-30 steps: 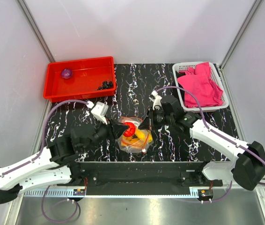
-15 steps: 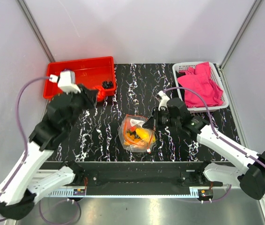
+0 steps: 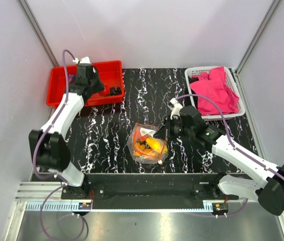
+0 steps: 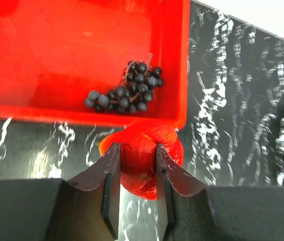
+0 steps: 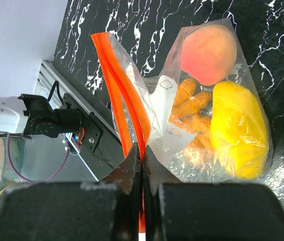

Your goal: Open the zip-top bag and remove the fake food

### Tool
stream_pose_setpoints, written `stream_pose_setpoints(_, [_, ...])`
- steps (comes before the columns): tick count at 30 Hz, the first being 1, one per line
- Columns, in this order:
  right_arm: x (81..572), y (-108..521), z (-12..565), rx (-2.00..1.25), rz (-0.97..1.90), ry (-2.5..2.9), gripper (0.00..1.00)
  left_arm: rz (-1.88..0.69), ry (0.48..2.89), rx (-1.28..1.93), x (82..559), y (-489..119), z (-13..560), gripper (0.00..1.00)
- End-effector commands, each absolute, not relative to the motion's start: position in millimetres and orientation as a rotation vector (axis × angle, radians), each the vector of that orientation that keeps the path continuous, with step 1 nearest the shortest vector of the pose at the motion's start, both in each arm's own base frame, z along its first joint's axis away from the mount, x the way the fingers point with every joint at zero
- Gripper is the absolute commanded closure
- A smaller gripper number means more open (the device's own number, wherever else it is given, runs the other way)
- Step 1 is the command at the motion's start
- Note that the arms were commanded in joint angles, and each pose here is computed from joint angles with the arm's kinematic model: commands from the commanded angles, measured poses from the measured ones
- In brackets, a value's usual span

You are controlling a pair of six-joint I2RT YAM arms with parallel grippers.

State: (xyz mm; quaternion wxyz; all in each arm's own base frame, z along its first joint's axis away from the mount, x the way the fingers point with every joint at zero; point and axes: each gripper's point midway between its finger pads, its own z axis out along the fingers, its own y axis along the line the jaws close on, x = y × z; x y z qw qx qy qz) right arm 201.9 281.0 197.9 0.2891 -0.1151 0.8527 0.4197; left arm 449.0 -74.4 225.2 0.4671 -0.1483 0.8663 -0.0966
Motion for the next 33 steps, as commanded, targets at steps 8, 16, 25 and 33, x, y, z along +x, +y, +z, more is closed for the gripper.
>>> stream_pose_setpoints(8, [197, 294, 200, -0.414, 1.186, 2.257, 1.0, -0.368, 2.177, -0.296, 544, -80, 187, 1.0])
stream_pose_setpoints(16, [195, 295, 202, -0.446, 1.187, 2.266, 1.0, -0.394, 2.228, -0.3, 555, -85, 150, 0.56])
stream_pose_setpoints(25, [193, 292, 199, -0.429, 1.187, 2.283, 1.0, -0.419, 2.189, -0.212, 519, -87, 199, 0.06])
stream_pose_setpoints(33, [197, 297, 212, -0.427, 1.206, 2.259, 1.0, -0.625, 2.188, -0.152, 423, -123, 217, 0.16])
